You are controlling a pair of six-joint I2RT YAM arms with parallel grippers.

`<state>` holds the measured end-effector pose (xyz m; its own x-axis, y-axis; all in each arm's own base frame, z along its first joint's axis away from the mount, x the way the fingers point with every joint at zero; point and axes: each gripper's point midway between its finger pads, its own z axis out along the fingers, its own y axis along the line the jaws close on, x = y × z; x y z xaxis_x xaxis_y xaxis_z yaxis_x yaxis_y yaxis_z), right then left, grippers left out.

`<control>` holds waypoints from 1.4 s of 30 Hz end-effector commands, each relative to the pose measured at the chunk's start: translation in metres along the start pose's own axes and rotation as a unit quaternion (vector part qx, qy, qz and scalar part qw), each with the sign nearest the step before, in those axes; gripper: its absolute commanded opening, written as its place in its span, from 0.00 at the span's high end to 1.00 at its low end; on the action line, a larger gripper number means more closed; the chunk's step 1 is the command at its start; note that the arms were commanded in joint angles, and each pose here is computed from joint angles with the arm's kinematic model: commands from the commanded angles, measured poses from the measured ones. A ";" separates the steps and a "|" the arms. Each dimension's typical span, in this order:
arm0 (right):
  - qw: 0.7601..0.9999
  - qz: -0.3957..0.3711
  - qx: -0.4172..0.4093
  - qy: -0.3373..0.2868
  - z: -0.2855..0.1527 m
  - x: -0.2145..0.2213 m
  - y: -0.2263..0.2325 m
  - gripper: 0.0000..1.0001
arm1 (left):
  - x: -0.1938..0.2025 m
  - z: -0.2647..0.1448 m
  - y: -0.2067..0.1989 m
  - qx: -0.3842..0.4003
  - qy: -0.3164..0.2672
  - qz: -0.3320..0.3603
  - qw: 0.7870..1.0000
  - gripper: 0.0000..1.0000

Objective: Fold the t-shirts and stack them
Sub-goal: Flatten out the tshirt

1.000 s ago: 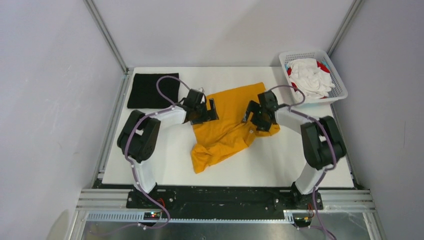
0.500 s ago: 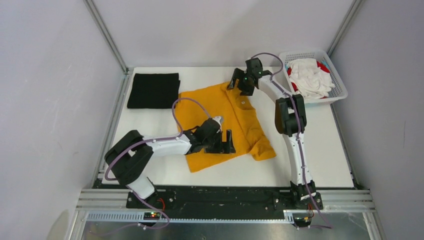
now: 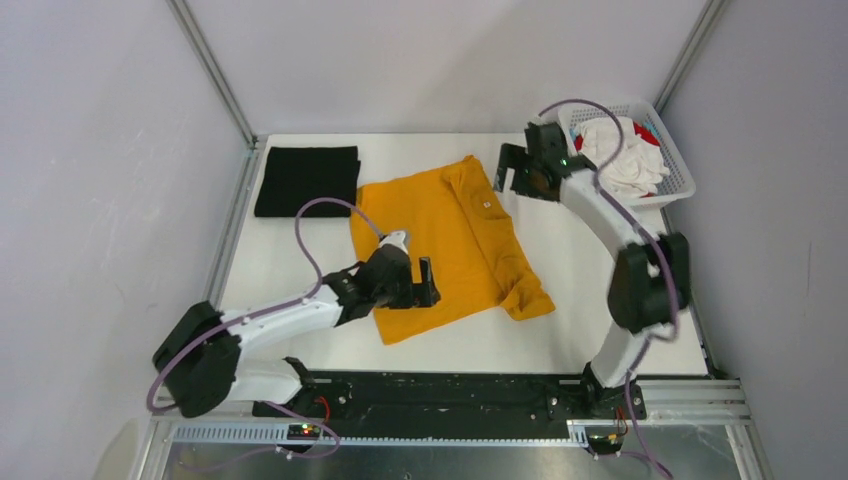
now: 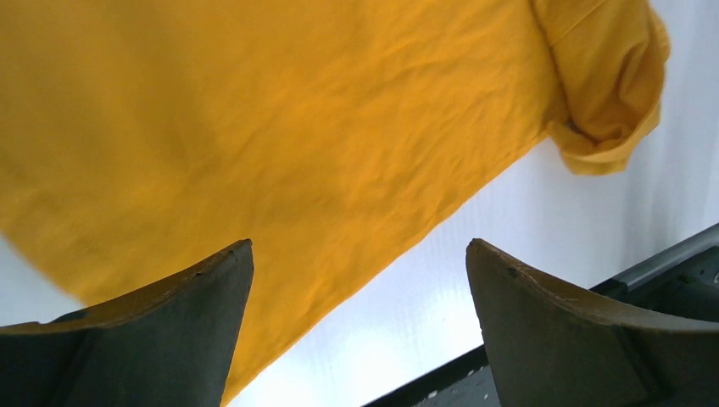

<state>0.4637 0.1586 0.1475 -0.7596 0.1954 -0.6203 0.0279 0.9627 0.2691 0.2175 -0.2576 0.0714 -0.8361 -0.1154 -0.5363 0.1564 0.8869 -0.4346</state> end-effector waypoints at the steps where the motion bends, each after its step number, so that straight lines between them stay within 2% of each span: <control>1: 0.996 -0.024 0.084 -0.022 -0.046 0.053 -0.023 0.01 | 0.020 -0.024 0.034 -0.051 0.004 -0.023 0.998 0.00; 4: 0.996 -0.014 0.088 -0.003 -0.057 0.101 -0.029 0.01 | 0.042 -0.037 0.062 -0.096 0.012 -0.031 0.995 0.00; 6: 0.996 -0.010 0.090 -0.002 -0.063 0.117 -0.028 0.01 | 0.054 -0.047 0.066 -0.094 0.016 -0.039 0.995 0.00; 11: 0.997 -0.014 0.069 -0.014 -0.074 0.130 -0.016 0.01 | 0.070 -0.049 0.080 -0.113 0.018 -0.060 0.992 0.03; 15: 0.997 -0.018 0.077 -0.013 -0.076 0.136 -0.020 0.01 | 0.072 -0.042 0.076 -0.129 0.034 -0.045 0.990 0.13; 20: 0.998 -0.016 0.066 -0.012 -0.076 0.140 -0.018 0.01 | 0.081 -0.024 0.081 -0.174 0.074 -0.016 0.982 0.38; 22: 0.998 -0.016 0.065 -0.013 -0.078 0.140 -0.019 0.01 | 0.088 -0.018 0.081 -0.184 0.092 -0.019 0.978 0.46; 24: 0.997 -0.014 0.067 -0.018 -0.079 0.139 -0.021 0.01 | 0.097 -0.015 0.081 -0.187 0.115 -0.017 0.975 0.50; 37: 0.997 -0.007 0.065 -0.036 -0.086 0.134 -0.024 0.01 | 0.120 -0.034 0.090 -0.198 0.174 0.041 0.964 0.47; 42: 0.997 -0.007 0.068 -0.033 -0.083 0.135 -0.025 0.01 | 0.129 -0.042 0.102 -0.230 0.202 0.075 0.949 0.48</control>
<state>0.3002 0.1481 0.1125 -0.7476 0.1575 -0.6453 0.0813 0.9859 0.1465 0.1452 -0.2067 0.0138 -0.9247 0.0014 -0.3806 0.0648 0.9860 -0.1539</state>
